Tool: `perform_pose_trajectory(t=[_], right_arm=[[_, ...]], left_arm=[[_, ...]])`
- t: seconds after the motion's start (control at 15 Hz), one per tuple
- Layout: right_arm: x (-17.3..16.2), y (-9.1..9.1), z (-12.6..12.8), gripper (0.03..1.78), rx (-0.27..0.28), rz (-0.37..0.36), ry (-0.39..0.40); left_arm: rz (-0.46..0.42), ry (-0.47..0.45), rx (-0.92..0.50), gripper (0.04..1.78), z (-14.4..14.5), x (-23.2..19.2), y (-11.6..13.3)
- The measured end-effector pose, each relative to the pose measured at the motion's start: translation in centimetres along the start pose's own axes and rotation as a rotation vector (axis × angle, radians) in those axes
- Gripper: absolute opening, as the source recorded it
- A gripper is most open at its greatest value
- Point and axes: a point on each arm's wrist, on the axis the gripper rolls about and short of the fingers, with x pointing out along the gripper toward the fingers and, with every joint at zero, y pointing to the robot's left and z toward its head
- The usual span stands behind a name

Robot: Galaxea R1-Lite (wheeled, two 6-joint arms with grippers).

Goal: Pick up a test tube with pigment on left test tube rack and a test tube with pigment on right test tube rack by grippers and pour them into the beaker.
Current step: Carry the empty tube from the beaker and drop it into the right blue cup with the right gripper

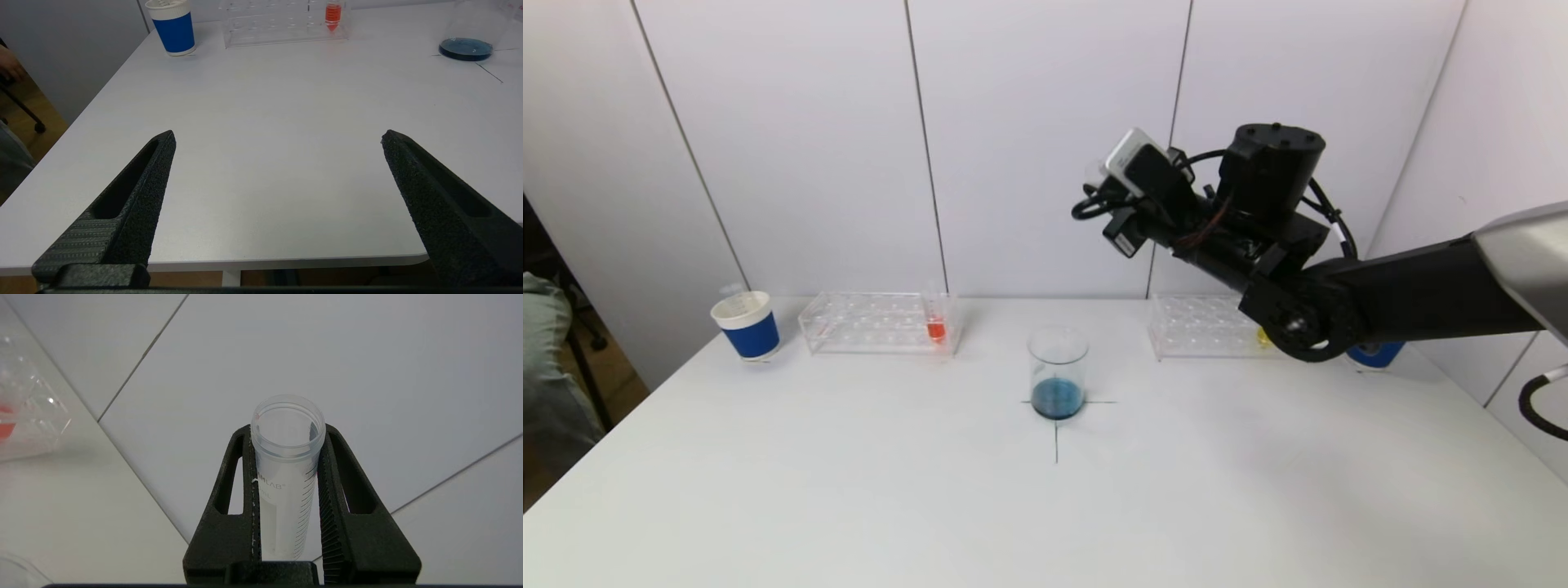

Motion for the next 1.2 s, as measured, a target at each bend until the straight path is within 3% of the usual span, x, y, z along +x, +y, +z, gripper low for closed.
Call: perform_pose_trajectory(t=[0.33, 0.6, 0.73, 1.2], right_arm=[[-0.5, -2.9, 3.4, 0.46, 0.225, -0.182, 0.090], [-1.5, -6.6, 6.0, 0.46, 0.348, -0.387, 0.153], [-2.3, -8.4, 6.6, 0.46, 0.378, -0.484, 0.214], [-9.3, -16.9, 6.3, 0.46, 0.446, -0.680, 0.428]], left_arm=[[0.001, 0.000, 0.000, 1.76, 0.0, 0.0, 0.0], [0.001, 0.000, 0.000, 1.76, 0.0, 0.0, 0.0], [0.001, 0.000, 0.000, 1.76, 0.0, 0.0, 0.0], [0.001, 0.000, 0.000, 1.76, 0.0, 0.0, 0.0]])
